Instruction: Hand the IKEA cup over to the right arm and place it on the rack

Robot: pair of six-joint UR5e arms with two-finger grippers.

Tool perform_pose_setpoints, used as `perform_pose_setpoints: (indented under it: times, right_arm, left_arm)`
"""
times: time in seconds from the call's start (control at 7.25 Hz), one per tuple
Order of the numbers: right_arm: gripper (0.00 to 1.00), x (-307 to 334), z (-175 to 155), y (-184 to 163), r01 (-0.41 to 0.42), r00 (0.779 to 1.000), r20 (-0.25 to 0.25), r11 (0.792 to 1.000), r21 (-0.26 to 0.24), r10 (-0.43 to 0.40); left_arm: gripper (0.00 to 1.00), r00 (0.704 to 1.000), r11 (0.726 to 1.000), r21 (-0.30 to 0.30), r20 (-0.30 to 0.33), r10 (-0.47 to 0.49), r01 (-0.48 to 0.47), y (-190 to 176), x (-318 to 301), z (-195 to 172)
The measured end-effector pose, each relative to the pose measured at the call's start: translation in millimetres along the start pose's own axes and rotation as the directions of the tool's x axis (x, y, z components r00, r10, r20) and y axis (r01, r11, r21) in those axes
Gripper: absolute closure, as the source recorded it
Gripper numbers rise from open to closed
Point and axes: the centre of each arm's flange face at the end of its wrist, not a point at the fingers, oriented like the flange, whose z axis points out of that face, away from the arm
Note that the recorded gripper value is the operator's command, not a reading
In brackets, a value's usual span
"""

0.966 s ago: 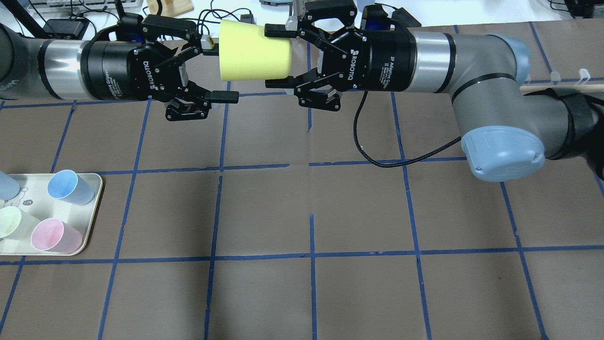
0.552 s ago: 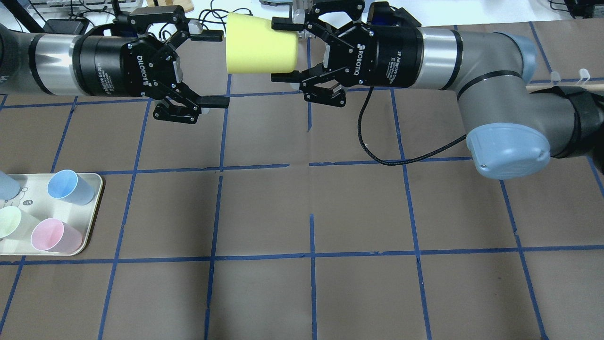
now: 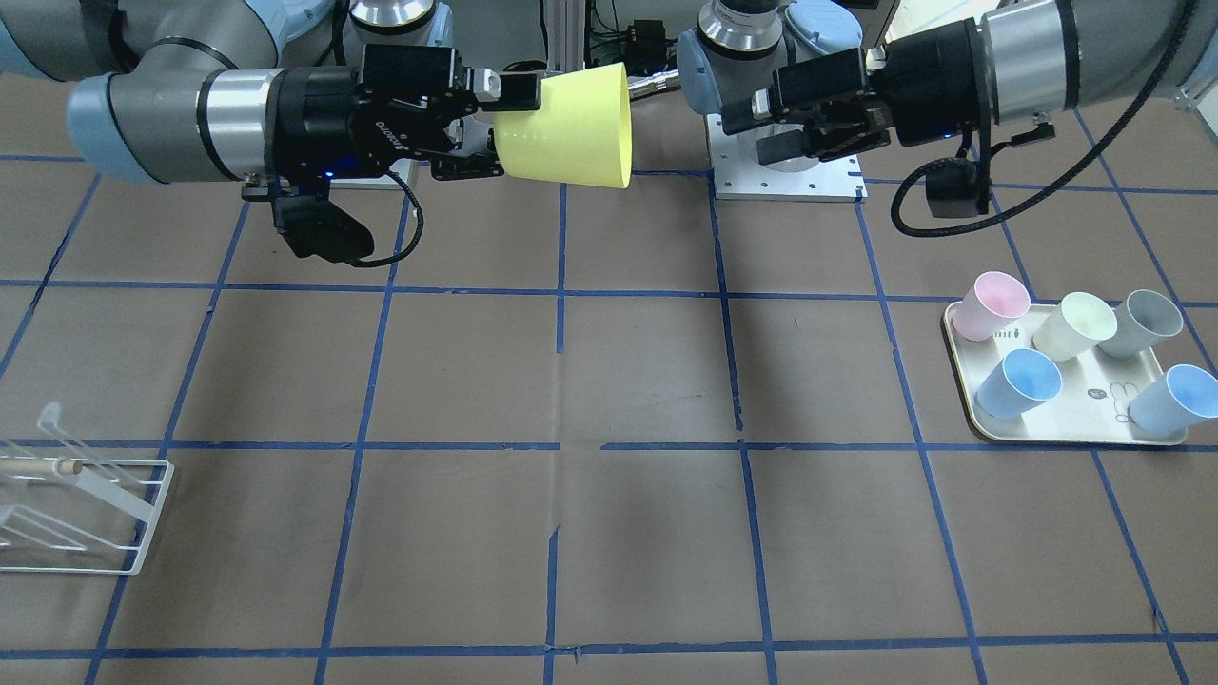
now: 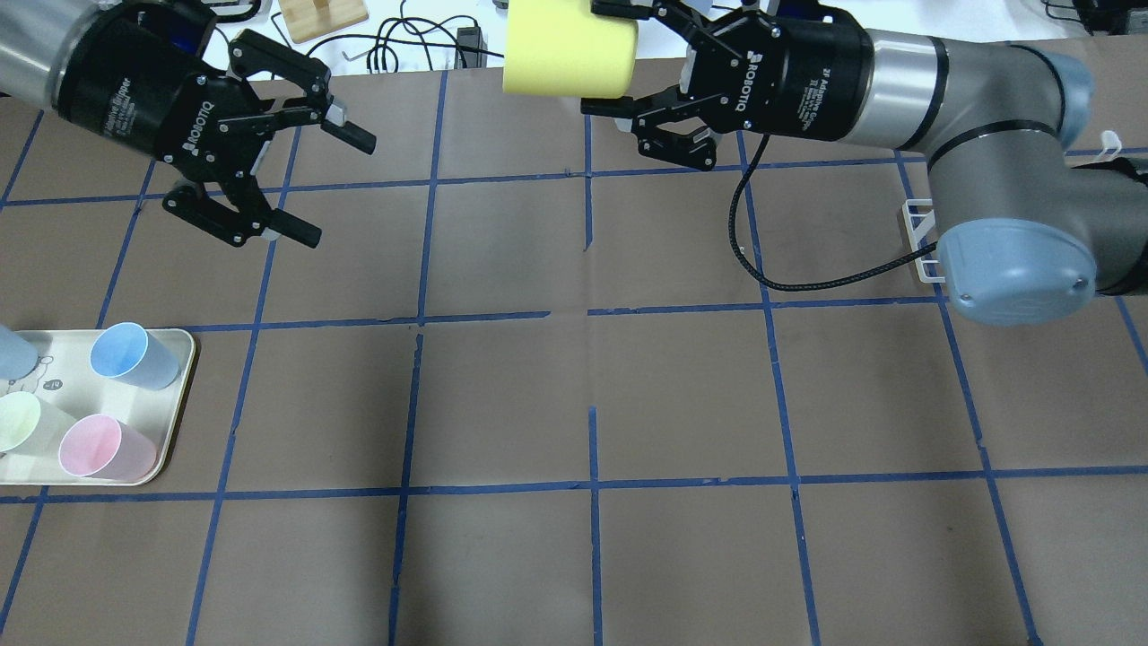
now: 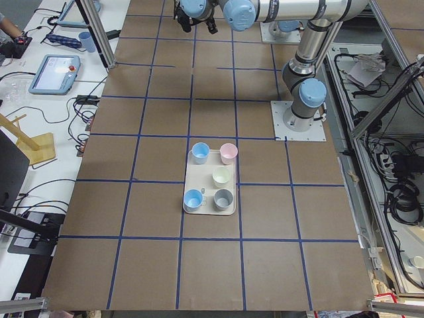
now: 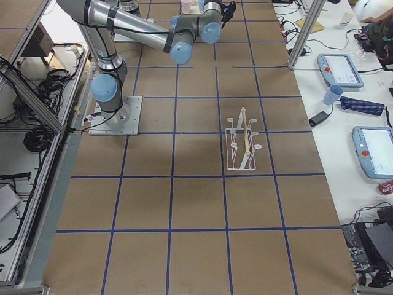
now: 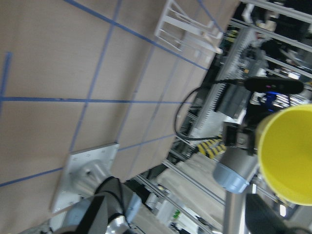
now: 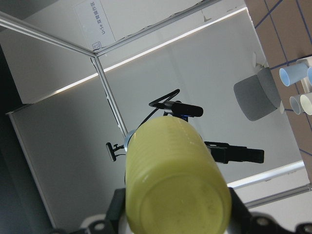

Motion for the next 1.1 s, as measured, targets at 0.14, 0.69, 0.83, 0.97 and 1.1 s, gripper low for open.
perform_pose_setpoints:
  times: [0.14, 0.69, 0.83, 0.97, 1.1]
  right_arm:
    - [0.59, 0, -8, -3, 0.024, 0.999, -0.045, 0.999, 0.037, -0.022]
    - [0.59, 21, -27, -7, 0.153, 0.874, -0.486, 0.957, 0.247, -0.015]
    - [0.59, 27, -35, -8, 0.196, 0.803, -0.596, 0.935, 0.294, 0.019]
    - [0.6, 33, -46, -8, 0.252, 0.716, -0.696, 0.911, 0.327, 0.052]
    - [0.6, 38, -56, -8, 0.313, 0.614, -0.786, 0.89, 0.331, 0.077]
  left_arm:
    - [0.0, 0.986, 0.996, 0.081, 0.168, 0.02, -0.034, -6, -4, -5]
    - [0.0, 0.815, 0.921, 0.255, 0.57, 0.102, -0.294, -24, 32, 61]
    - [0.0, 0.784, 0.889, 0.261, 0.601, 0.156, -0.377, -23, 35, 73]
    - [0.0, 0.754, 0.852, 0.258, 0.621, 0.214, -0.455, -19, 39, 77]
    - [0.0, 0.736, 0.835, 0.25, 0.632, 0.242, -0.49, -15, 41, 75]
